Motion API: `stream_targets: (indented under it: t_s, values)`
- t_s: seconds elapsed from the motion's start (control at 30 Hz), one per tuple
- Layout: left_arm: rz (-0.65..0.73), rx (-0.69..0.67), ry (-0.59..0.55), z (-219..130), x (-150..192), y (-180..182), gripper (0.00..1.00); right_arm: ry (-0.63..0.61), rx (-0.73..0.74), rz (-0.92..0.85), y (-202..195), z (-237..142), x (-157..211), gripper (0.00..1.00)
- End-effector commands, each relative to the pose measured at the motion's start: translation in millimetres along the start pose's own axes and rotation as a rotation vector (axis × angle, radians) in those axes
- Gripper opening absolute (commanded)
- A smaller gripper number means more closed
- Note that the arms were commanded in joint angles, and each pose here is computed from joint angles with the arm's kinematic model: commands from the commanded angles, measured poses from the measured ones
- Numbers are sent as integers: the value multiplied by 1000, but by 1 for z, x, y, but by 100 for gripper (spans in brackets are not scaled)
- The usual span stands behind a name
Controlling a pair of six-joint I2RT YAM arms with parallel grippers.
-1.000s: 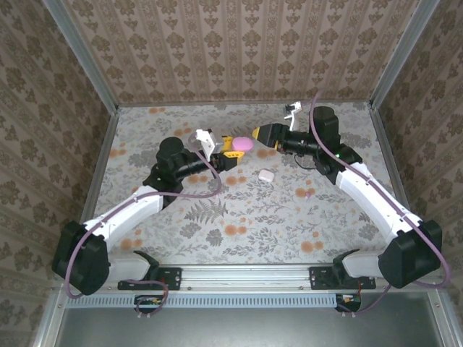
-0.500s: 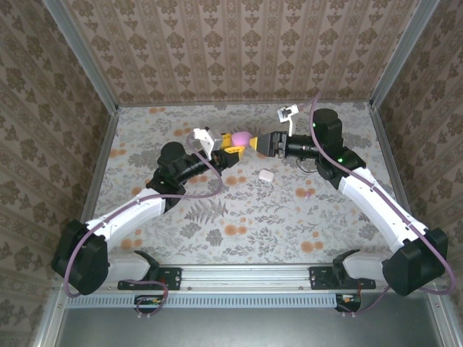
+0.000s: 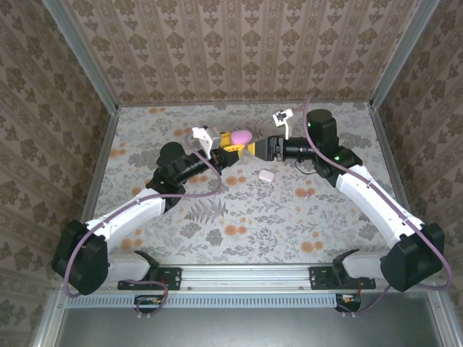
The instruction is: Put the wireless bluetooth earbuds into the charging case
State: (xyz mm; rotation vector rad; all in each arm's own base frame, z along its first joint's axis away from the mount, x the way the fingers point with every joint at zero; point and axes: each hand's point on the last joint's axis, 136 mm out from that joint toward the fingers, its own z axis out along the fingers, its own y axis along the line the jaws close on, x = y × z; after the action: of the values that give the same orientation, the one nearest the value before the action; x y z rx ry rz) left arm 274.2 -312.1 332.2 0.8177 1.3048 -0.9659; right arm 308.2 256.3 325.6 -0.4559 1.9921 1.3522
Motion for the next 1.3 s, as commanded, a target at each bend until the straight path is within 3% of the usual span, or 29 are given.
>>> stream_targets:
  t_s: [0.0, 0.3, 1.27]
  values:
    - [10, 24, -56, -3, -19, -9, 34, -16, -31, -41, 12, 1, -12, 63]
    - [11, 58, -67, -5, -21, -16, 33, -36, 26, -16, -2, 6, -21, 63]
    - [9, 83, -53, -1, -15, -21, 33, -142, 101, -45, 5, -3, -61, 65]
